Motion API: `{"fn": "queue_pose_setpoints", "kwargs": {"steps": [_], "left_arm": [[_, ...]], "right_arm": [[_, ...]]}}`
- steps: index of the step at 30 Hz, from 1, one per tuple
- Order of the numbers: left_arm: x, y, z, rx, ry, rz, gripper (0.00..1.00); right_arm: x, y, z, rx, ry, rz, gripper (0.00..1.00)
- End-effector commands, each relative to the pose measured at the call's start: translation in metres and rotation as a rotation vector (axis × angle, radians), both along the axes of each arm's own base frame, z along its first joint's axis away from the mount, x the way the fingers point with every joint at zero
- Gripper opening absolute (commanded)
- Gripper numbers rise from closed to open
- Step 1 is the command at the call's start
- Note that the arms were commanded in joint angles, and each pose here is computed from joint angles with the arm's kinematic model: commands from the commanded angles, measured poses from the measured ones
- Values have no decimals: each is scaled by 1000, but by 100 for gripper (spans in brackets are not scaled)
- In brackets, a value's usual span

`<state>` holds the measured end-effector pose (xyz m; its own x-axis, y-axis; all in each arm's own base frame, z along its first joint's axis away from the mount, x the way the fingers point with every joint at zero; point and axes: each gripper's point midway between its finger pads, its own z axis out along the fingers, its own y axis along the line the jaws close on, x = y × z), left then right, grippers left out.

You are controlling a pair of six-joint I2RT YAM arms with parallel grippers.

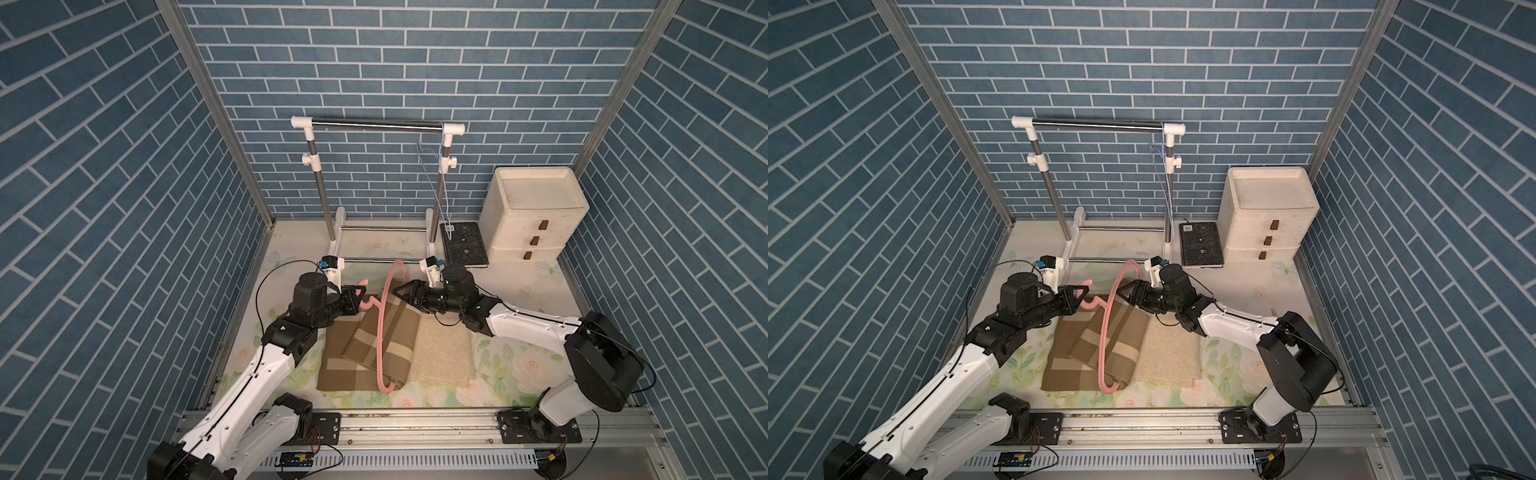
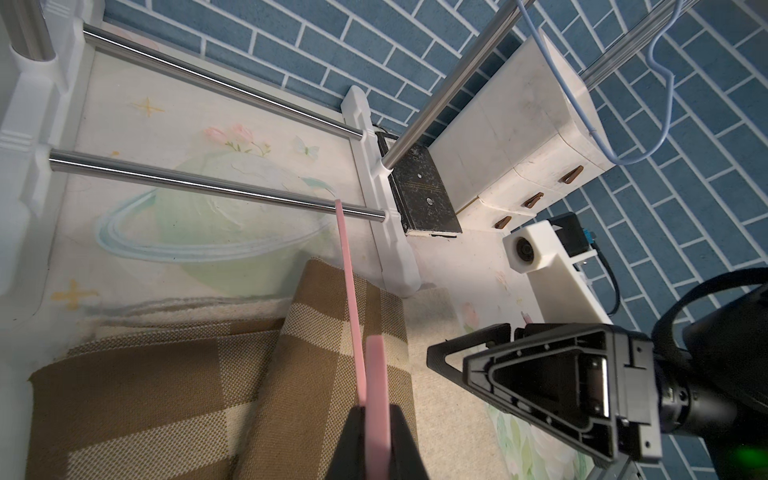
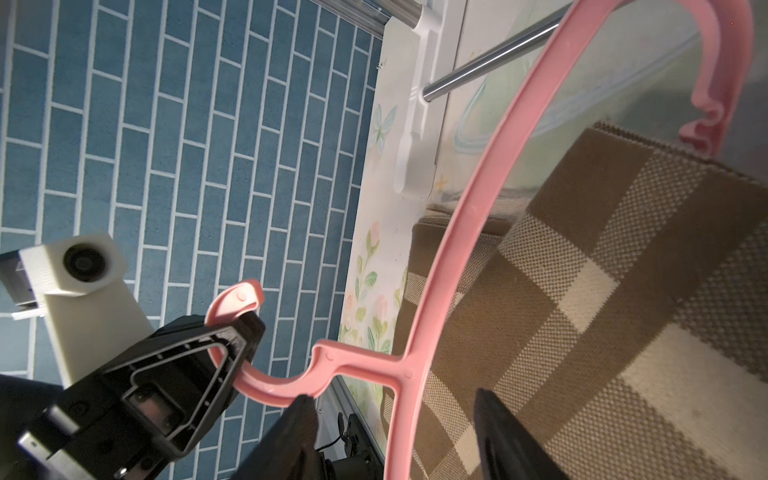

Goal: Hang the scarf on the hanger

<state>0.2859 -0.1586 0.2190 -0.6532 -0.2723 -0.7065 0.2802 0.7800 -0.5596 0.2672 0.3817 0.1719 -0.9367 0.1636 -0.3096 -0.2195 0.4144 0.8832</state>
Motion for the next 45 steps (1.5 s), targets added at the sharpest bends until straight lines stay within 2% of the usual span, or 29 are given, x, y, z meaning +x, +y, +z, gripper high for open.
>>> {"fn": "queue_pose_setpoints", "kwargs": {"steps": [1, 5, 8, 17, 24, 27, 30, 33, 35, 38, 41, 45], "left_arm": [[2, -4, 15, -4, -46, -26, 0], [2, -4, 15, -5, -45, -28, 0], [2, -4, 15, -6, -44, -30, 0], [5, -5, 17, -5, -52, -29, 0], [10, -4, 29, -8, -89, -14, 0], [13, 0, 41, -7, -122, 15, 12], [16, 9, 61, 18, -163, 60, 35], [19, 24, 88, 72, -214, 126, 57], [21, 44, 102, 134, -221, 225, 73], [21, 85, 123, 206, -250, 415, 88], [20, 109, 130, 225, -262, 509, 94], [24, 130, 107, 208, -184, 548, 96]], "right_arm": [[16, 12, -2, 45, 44, -63, 67], [23, 35, 0, 70, 38, -42, 69], [23, 49, -7, 72, 55, -22, 67], [11, 74, -28, 49, 97, 11, 46], [7, 66, -34, -4, 88, 18, 21], [8, 63, -34, -3, 83, 16, 11], [8, 61, -35, 5, 82, 19, 5], [9, 58, -32, 15, 75, 14, 3], [10, 56, -29, 23, 68, 11, 2], [10, 51, -27, 41, 61, 16, 2], [7, 46, -27, 51, 56, 19, 1], [6, 38, -29, 54, 50, 5, 1]]}}
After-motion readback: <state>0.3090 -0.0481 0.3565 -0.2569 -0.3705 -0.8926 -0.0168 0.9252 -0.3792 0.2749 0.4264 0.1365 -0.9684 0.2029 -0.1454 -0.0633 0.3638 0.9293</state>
